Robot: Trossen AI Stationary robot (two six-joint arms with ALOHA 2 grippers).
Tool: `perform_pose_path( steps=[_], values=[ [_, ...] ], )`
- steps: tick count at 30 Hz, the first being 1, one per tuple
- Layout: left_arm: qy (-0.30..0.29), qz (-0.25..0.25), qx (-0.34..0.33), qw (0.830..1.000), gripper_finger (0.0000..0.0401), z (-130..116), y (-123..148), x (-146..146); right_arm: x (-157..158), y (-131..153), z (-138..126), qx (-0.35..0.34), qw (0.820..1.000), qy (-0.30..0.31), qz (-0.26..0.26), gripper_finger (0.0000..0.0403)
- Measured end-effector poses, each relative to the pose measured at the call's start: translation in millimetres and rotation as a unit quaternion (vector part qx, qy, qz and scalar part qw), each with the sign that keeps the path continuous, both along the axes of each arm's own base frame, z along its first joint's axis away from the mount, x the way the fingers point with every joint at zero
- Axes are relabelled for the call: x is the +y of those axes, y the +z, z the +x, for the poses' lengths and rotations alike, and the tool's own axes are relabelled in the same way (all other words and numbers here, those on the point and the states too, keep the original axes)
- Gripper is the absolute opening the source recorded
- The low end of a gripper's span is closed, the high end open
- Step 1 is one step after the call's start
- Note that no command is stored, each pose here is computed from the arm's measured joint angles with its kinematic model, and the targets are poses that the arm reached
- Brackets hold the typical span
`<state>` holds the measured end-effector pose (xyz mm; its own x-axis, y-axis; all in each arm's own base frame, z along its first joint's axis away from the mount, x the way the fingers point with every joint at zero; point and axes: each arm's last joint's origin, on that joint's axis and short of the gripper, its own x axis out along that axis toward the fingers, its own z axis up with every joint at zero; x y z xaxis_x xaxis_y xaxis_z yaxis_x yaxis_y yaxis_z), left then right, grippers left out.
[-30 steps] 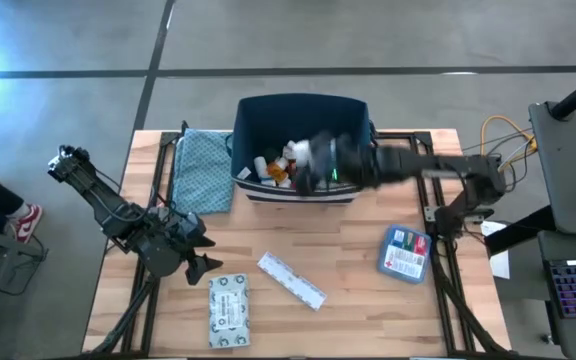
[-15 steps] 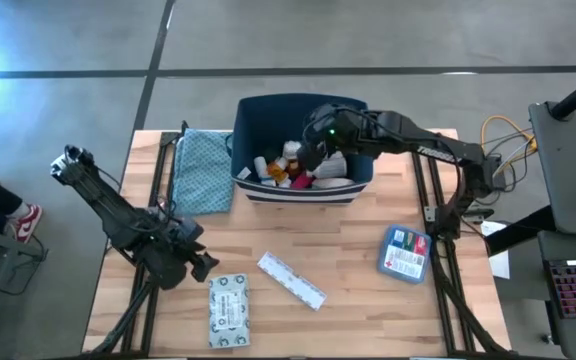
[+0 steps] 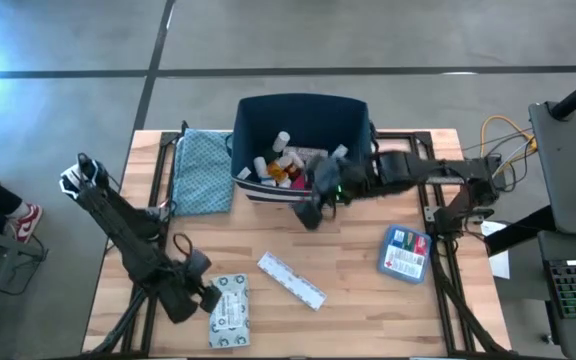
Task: Pick & place medical supplies in basket/bin
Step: Put the mailer bag into the bin
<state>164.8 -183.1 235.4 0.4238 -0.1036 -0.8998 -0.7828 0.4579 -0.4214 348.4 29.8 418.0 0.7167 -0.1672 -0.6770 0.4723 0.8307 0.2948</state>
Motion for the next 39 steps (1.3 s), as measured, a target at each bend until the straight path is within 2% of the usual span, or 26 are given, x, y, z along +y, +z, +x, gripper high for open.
perform_pose_path(
  steps=[4, 9, 14, 20, 29, 35, 39],
  values=[
    [0.061, -0.033, 0.014, 0.997, 0.0324, 1, -12, -20, 22, -1, -9, 0.023, 0.997, 0.022, 0.064, 0.0336],
    [0.137, -0.04, 0.044, 0.989, 0.0324, 2, -31, -37, 53, -9, -20, 0.064, 0.994, 0.037, 0.087, 0.0336],
    [0.148, -0.017, 0.056, 0.987, 0.0324, 11, -47, -44, 82, -21, -22, 0.06, 0.992, 0.037, 0.108, 0.0336],
    [0.152, -0.015, 0.056, 0.987, 0.0324, 20, -58, -54, 110, -34, -21, 0.059, 0.978, 0.108, 0.166, 0.0336],
    [0.158, -0.009, 0.026, 0.987, 0.0324, 28, -56, -60, 128, -25, -19, 0.006, 0.969, 0.133, 0.206, 0.0336],
    [0.154, -0.001, 0.02, 0.988, 0.0324, 28, -57, -59, 138, -19, -10, -0.042, 0.947, 0.18, 0.262, 0.0336],
    [0.137, 0.012, 0.019, 0.99, 0.0324, 27, -59, -58, 144, -35, 3, -0.024, 0.944, 0.151, 0.293, 0.0336]
  ],
)
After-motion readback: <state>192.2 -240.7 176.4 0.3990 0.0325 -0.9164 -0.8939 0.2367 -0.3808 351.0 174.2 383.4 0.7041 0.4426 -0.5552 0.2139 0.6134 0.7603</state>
